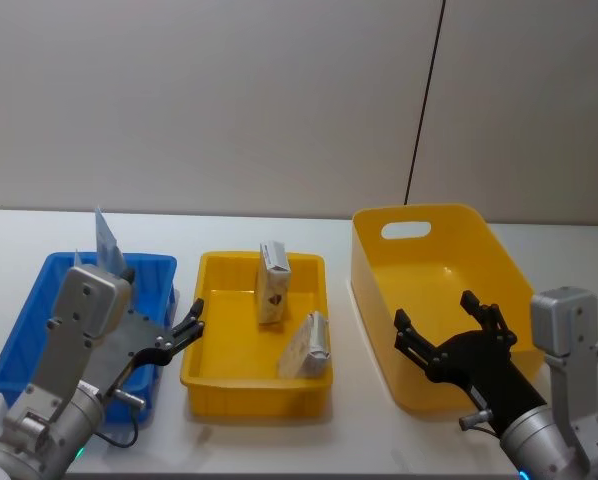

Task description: Bimanual collaborative sorting of washing and personal care products

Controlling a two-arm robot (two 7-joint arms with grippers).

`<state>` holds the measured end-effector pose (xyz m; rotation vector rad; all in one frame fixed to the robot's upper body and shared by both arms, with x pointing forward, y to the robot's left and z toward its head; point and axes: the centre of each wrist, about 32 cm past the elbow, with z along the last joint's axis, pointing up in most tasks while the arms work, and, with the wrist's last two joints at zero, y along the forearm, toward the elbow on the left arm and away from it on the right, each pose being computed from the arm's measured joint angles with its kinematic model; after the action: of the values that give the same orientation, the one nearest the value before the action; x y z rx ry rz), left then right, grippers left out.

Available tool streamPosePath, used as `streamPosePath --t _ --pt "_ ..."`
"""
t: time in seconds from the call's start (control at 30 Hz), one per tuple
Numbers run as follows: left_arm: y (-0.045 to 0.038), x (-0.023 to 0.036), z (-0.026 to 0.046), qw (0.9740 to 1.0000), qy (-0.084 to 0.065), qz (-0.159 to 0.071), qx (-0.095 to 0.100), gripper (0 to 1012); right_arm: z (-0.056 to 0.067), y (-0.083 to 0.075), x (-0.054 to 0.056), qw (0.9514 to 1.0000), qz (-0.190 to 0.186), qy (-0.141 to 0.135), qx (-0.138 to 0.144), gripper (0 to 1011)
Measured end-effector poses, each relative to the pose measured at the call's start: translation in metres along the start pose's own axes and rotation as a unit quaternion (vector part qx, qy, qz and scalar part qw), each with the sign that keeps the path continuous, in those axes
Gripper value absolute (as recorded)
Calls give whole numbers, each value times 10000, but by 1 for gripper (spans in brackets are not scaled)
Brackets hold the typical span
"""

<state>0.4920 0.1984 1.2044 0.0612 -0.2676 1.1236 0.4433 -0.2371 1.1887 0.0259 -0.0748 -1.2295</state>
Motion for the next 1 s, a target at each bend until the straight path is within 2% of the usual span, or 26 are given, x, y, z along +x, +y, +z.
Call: streamPosePath --t 0.43,0.7,0.77,1.0 --pt "0 0 0 10000 0 0 0 1001 1 9 -20 10000 23 13 -10 1004" --pt "0 0 0 10000 0 0 0 1001 32 84 -142 9997 192 81 -137 1004" --pt "0 0 0 10000 0 0 -1 1001 54 128 -201 9993 274 126 -231 1004" --pt "0 0 0 10000 0 0 0 1001 79 228 -304 9978 394 228 -473 1004"
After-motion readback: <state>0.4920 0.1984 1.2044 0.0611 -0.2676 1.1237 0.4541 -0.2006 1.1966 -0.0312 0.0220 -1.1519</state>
